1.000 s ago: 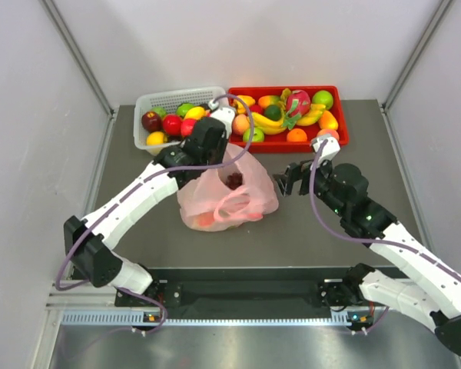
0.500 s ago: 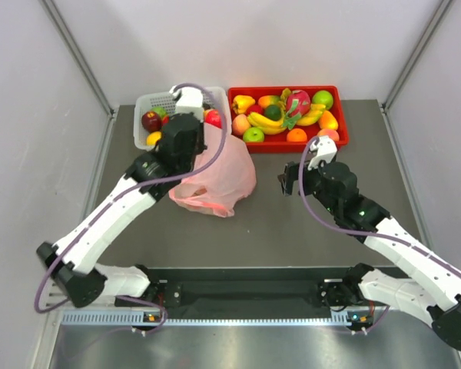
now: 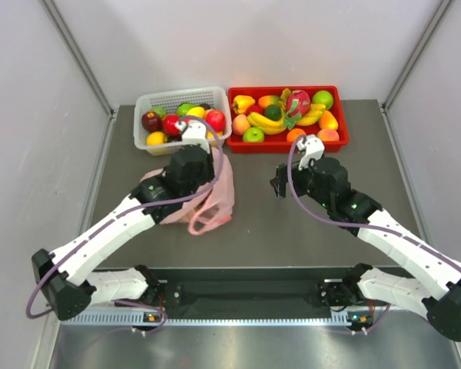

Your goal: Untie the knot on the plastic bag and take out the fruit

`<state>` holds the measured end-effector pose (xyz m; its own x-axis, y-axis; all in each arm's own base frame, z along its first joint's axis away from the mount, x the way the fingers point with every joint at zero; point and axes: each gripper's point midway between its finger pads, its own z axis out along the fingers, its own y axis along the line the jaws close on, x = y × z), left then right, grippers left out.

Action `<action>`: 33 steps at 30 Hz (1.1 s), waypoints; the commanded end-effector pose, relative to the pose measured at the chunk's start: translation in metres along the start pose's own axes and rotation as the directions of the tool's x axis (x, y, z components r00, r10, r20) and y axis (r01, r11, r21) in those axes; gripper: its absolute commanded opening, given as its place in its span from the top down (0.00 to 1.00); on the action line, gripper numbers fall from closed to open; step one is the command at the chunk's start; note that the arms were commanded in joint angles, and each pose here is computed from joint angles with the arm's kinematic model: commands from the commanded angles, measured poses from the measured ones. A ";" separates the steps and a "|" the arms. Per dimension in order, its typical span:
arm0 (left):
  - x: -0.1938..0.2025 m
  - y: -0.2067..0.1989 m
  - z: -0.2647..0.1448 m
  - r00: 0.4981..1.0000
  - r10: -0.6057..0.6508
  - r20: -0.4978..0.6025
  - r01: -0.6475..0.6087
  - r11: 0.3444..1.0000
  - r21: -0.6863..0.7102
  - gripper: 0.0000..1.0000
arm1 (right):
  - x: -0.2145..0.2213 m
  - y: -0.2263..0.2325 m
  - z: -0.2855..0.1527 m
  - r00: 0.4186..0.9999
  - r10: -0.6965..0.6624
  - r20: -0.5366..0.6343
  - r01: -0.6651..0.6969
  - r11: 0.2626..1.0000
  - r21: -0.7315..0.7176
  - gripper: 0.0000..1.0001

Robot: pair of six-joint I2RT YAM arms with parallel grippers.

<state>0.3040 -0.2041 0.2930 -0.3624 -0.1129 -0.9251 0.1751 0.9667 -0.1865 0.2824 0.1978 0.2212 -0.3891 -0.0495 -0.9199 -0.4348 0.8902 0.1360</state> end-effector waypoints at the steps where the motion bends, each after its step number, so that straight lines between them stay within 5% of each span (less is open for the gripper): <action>1: 0.029 -0.027 -0.001 0.993 -0.049 -0.109 0.060 0.993 0.105 1.00 | -0.029 0.013 -0.006 0.998 -0.006 0.063 0.010 0.998 -0.066 0.00; 9: 0.027 -0.024 -0.005 0.991 -0.043 -0.126 0.053 0.996 0.071 1.00 | -0.029 0.072 -0.015 0.997 -0.062 0.040 0.071 0.936 -0.343 0.00; 19: 0.081 -0.009 -0.021 0.920 0.144 -0.365 -0.114 0.988 0.103 1.00 | -0.038 0.172 -0.049 0.976 -0.159 0.151 0.217 0.790 -0.573 0.00; 22: 0.083 -0.011 -0.024 0.922 0.141 -0.361 -0.100 0.986 0.130 1.00 | -0.035 0.191 -0.052 0.976 -0.153 0.156 0.217 0.759 -0.613 0.23; 24: 0.079 -0.013 -0.026 0.929 0.139 -0.344 -0.093 0.985 0.148 1.00 | -0.030 0.201 -0.054 0.978 -0.144 0.148 0.206 0.736 -0.644 0.89; 25: 0.078 -0.013 -0.027 0.928 0.139 -0.345 -0.092 0.985 0.149 1.00 | -0.029 0.209 -0.052 0.981 -0.126 0.144 0.190 0.734 -0.652 1.00; 33: 0.067 -0.007 -0.034 0.946 0.090 -0.312 -0.056 0.992 0.117 1.00 | -0.002 0.225 -0.004 0.997 -0.054 0.060 0.079 0.811 -0.579 1.00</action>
<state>0.2495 -0.2178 0.2302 -0.6371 0.0983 -0.7645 0.3207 0.9357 -0.1470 0.1641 0.3774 0.2377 -0.2999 -0.1966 -0.9335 -0.8944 0.3984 0.2034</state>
